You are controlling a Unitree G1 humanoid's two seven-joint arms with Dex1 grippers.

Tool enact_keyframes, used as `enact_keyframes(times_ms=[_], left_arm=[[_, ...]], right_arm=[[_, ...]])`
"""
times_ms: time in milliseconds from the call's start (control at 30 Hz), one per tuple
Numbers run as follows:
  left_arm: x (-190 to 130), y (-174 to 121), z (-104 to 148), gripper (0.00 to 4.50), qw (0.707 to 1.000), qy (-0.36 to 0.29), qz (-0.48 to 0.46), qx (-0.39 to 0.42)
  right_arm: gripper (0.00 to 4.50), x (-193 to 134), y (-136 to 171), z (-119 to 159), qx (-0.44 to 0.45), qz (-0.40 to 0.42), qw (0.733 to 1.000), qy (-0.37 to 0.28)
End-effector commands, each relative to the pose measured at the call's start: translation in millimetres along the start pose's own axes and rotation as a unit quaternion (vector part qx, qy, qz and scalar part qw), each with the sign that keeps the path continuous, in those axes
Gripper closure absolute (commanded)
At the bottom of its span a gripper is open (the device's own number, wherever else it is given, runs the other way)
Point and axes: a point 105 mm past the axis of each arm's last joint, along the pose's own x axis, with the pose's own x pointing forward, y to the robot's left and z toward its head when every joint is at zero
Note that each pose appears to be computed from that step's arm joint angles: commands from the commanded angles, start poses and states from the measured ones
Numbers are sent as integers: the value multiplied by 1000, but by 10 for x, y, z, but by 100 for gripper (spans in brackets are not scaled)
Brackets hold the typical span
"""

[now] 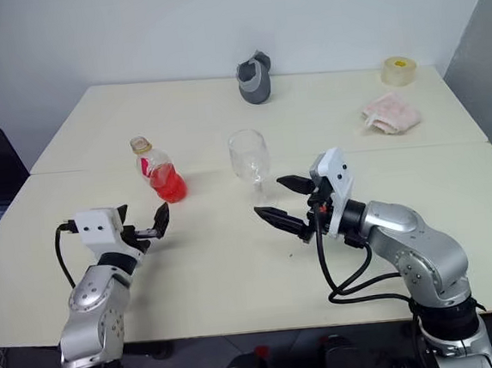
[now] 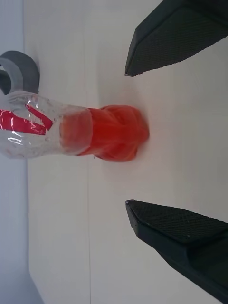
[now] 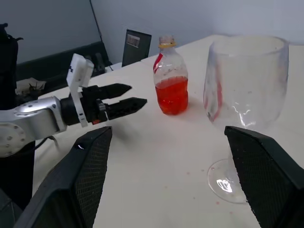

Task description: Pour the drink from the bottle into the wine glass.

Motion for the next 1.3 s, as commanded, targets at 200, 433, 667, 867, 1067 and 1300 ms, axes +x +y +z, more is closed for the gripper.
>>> enact_keyframes(times_ms=[200,433,667,867,1067,1300], left_arm=[[306,34,216,0,999,-25,-22,24],[495,43,268,0,998,-28,-32,36],[677,59,309,0,997,-34,-40,55],[724,69,329,59,996,-49,-44,53],[718,75,291,250,996,-48,-45,53],[722,74,288,356,996,-48,-45,55]], right_arm=[[47,-26,11,141,-17,-5,1000,-25],[47,-22,-8,157,-21,-12,999,-27],[47,-13,-4,158,-22,-15,999,-27],[43,-19,-18,157,-26,-22,999,-25],[43,-34,-32,153,-27,-25,999,-23],[43,-17,-20,152,-27,-24,999,-26]])
